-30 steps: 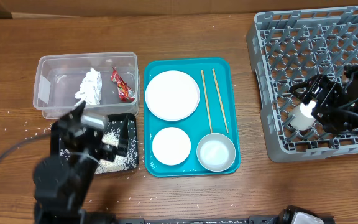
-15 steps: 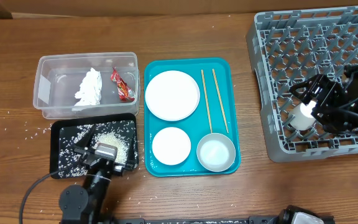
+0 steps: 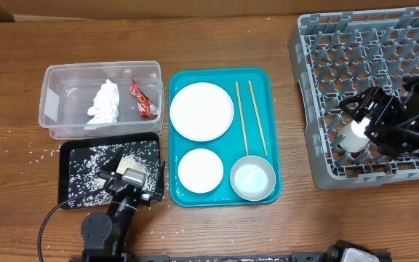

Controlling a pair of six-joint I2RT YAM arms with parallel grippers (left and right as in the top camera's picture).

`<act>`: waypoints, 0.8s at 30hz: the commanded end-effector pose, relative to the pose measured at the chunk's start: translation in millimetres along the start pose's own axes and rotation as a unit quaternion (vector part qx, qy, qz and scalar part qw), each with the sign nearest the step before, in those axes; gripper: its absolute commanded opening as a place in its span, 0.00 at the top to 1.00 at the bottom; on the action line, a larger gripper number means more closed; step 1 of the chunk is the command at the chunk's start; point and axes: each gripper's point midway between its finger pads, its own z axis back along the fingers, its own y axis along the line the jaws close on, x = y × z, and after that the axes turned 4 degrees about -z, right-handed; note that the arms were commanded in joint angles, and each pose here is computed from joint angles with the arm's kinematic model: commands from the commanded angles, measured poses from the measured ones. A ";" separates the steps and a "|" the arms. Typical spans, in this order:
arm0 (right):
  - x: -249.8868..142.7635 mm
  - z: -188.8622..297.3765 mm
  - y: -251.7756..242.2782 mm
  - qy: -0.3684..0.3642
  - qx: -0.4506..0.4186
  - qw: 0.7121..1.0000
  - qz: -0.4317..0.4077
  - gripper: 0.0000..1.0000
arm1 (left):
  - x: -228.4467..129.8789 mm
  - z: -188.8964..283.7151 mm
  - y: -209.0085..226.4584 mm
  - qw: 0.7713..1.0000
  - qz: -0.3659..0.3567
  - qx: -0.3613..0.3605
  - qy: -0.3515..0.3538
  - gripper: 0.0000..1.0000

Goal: Sort waste into correct bins and load items into the dishwasher

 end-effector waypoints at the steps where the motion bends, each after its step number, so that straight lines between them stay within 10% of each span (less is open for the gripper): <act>1: 2.7 3.9 4.2 -0.009 0.003 1.000 0.009 0.00 | 1.3 0.5 -1.3 1.000 -0.008 -0.005 -0.006 0.00; 24: 32.0 5.5 35.7 -0.065 0.063 0.995 0.049 0.00 | 1.3 0.5 -1.3 1.000 -0.008 -0.005 -0.006 0.00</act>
